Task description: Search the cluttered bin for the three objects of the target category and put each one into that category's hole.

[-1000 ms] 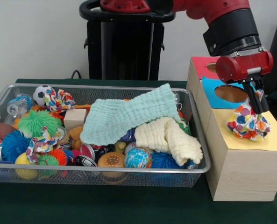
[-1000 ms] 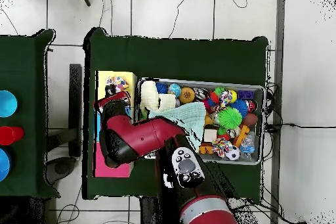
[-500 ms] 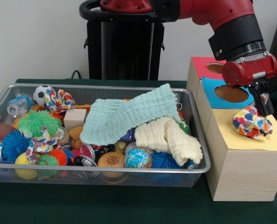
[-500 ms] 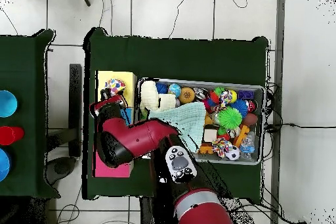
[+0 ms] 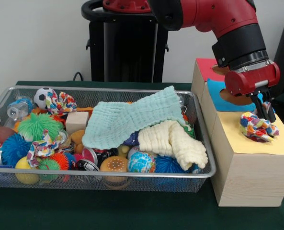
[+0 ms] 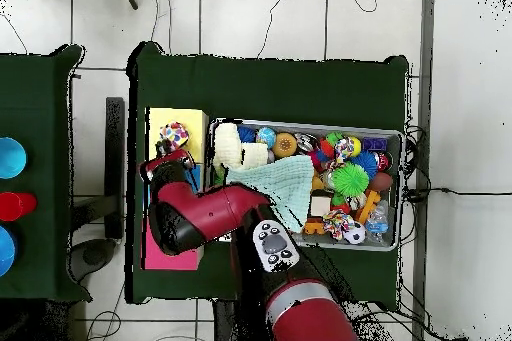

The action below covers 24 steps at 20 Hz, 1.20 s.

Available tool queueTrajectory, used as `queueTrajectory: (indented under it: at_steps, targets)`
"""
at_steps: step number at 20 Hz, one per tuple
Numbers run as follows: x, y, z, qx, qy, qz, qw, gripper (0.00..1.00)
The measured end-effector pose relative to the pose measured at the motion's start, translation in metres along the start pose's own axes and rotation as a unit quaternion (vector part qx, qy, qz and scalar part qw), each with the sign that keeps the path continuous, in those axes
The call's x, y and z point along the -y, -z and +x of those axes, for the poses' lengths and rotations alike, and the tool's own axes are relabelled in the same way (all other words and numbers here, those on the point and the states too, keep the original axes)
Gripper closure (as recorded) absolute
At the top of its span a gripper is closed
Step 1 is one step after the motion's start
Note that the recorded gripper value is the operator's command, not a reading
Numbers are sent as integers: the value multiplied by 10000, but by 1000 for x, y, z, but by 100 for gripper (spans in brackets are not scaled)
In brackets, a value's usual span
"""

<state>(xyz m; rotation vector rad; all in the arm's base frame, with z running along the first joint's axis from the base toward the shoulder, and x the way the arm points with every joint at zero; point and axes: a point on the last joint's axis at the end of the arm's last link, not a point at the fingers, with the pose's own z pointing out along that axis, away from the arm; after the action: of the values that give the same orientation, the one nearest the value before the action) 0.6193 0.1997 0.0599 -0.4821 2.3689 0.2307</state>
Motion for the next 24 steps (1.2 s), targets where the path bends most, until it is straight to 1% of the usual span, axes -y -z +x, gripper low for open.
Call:
queueTrajectory:
  at_steps: [4,8,24]
  targets:
    - [1,-3,5,-25,-39,-12,10000,100]
    - [2,-4,6,47,-83,-25,10000,100]
    - [4,-5,6,76,-151,-53,9998,100]
